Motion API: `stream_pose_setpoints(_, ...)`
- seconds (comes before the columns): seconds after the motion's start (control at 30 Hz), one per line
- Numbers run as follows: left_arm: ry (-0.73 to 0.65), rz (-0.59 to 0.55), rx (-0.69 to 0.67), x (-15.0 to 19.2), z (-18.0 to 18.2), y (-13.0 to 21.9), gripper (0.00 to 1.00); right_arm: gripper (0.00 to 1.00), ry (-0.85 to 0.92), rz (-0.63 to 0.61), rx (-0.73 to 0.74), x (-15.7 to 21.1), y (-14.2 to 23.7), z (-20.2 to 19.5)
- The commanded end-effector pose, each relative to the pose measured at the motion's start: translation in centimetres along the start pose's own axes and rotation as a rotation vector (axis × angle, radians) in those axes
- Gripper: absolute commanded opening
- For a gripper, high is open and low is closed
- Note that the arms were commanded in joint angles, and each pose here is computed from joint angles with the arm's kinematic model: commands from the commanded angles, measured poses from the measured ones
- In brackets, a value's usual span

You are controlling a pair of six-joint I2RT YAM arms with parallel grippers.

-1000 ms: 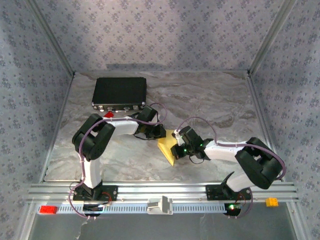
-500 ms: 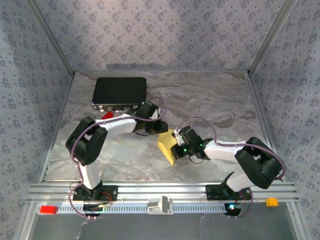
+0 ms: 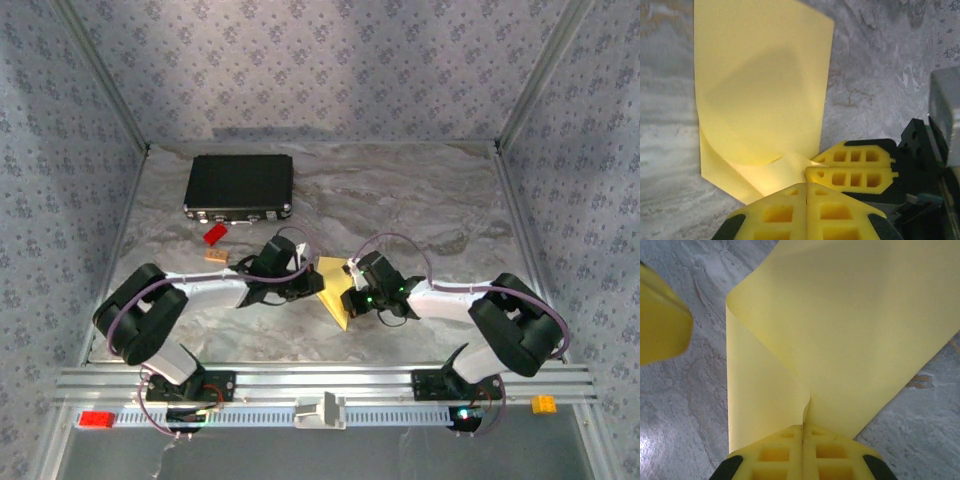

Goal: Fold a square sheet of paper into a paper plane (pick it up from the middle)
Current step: Third fold the triangle at the center of the table.

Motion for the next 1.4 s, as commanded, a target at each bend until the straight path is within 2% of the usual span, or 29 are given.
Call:
stream_pose_setpoints(0.0, 0.004, -0.001, 0.11, 0.2, -1.8, -0.7, 0.0, 0.0, -0.031, 0.04, 0.041, 0.4, -0.2, -0.6)
stream_pose_setpoints(0.17, 0.015, 0.014, 0.117, 0.7, -1.5, -1.8, 0.0, 0.0, -0.031, 0.041, 0.043, 0.4, -0.2, -0.6)
stream_pose_setpoints(0.93, 0.025, 0.014, -0.052, 1.1, 2.9, -3.0, 0.0, 0.0, -0.034, 0.042, 0.039, 0.3, -0.2, -0.5)
stream_pose_setpoints(1.37, -0.002, 0.017, -0.107, 1.0, 3.5, -3.3, 0.0, 0.0, -0.035, 0.043, 0.035, 0.3, -0.2, -0.4)
Point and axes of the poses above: each hand's point on the last joint's axis, 136 mm out from that joint toward the fingers, its own y axis back along the fingers, its own z axis along the line the jaws close on, x = y × z, the point moved 7 cm from there along y, back along the fingers, and after that the axes turned 12 degrees about y, right-handed, at the moved point
